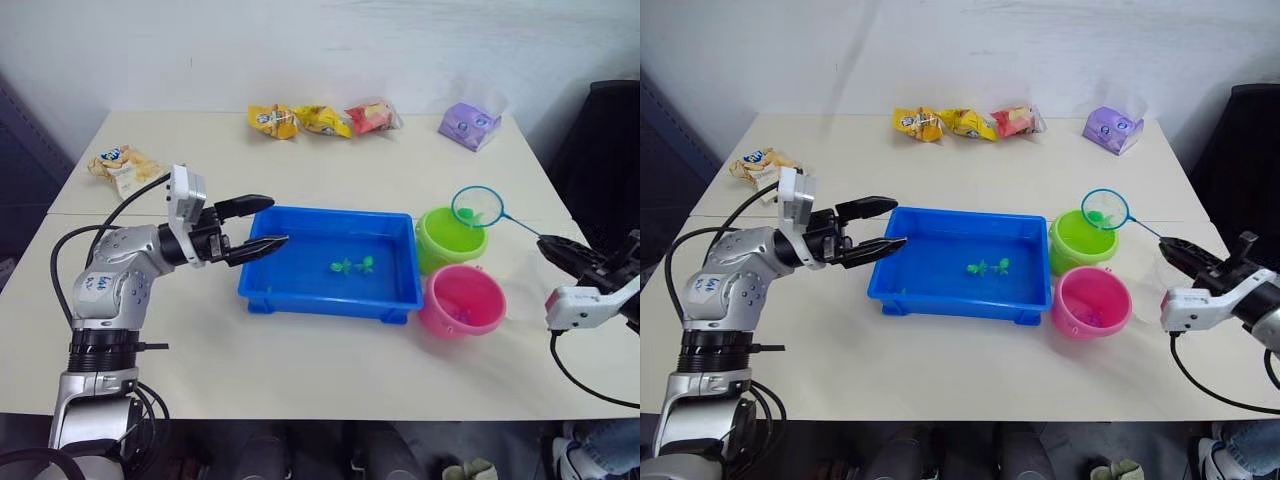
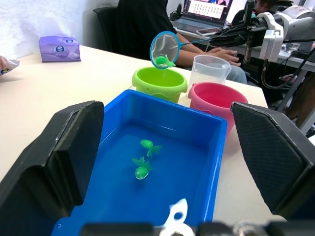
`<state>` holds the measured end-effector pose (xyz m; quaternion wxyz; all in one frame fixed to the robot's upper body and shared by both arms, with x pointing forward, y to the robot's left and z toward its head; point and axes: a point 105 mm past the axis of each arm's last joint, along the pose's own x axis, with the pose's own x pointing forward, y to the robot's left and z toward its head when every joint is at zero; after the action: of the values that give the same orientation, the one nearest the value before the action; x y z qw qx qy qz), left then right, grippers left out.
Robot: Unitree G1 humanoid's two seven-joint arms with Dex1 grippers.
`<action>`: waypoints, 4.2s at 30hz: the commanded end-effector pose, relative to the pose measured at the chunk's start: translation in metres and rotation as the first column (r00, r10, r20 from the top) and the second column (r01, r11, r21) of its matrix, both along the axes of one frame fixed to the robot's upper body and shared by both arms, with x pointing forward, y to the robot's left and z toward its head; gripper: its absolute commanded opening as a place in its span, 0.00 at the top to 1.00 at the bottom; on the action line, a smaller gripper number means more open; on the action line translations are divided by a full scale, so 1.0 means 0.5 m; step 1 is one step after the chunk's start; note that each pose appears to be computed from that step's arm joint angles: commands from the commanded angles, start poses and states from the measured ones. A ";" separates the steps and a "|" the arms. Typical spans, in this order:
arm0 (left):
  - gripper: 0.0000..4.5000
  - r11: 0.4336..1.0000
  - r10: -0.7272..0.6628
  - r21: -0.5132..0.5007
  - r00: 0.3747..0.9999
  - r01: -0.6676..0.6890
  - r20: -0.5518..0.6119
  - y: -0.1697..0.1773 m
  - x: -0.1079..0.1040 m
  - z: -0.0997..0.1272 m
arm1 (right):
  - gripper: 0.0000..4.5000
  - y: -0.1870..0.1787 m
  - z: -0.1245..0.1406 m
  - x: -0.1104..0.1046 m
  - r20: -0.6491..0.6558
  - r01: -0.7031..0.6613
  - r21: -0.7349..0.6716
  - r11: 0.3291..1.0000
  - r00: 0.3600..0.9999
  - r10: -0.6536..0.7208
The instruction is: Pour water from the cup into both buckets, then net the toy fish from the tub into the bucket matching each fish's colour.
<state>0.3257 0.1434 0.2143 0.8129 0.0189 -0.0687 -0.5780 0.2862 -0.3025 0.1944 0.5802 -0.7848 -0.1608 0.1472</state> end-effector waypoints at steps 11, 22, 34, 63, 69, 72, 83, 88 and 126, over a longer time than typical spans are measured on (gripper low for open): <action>0.01 0.999 -0.015 0.030 0.995 0.012 0.101 -0.017 -0.001 0.010 | 1.00 -0.013 -0.028 0.027 0.066 0.021 -0.074 0.997 0.998 -0.016; 0.01 1.000 0.004 0.018 0.994 -0.006 0.113 -0.014 -0.001 0.001 | 1.00 0.025 0.031 0.011 0.197 -0.058 0.053 0.997 0.979 0.046; 0.01 0.998 0.042 0.031 0.992 -0.046 0.119 0.022 0.002 -0.002 | 1.00 0.237 0.025 0.008 -0.411 -0.085 0.489 0.868 0.855 0.315; 0.01 0.988 -0.055 0.145 0.996 0.044 0.075 0.009 -0.036 -0.030 | 1.00 0.269 -0.063 0.034 -0.798 0.082 0.219 0.972 0.588 0.130; 0.01 0.990 -0.046 0.137 0.996 0.036 0.073 0.008 -0.038 -0.030 | 1.00 0.268 -0.043 0.030 -0.809 0.195 0.374 0.907 0.546 0.217; 0.01 0.990 -0.042 0.134 0.997 0.033 0.072 0.008 -0.039 -0.031 | 1.00 0.277 -0.038 0.021 -0.807 0.246 0.472 0.846 0.507 0.303; 0.01 0.991 -0.034 0.128 0.997 0.025 0.067 0.010 -0.039 -0.036 | 1.00 0.254 -0.002 -0.006 -0.716 0.366 0.688 0.627 0.484 0.504; 0.01 0.995 -0.025 0.098 0.997 0.018 0.070 0.012 -0.039 -0.032 | 1.00 0.212 0.048 0.002 -0.616 0.327 0.765 0.555 0.622 0.483; 0.01 0.999 -0.021 -0.043 0.993 0.026 0.115 -0.054 -0.016 -0.008 | 1.00 -0.033 -0.019 -0.009 0.106 0.012 -0.036 0.999 0.994 -0.008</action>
<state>0.3205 0.1214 0.1990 0.8085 0.0262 -0.1089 -0.5778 0.2839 -0.3185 0.1773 0.5762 -0.7928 -0.1649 0.1112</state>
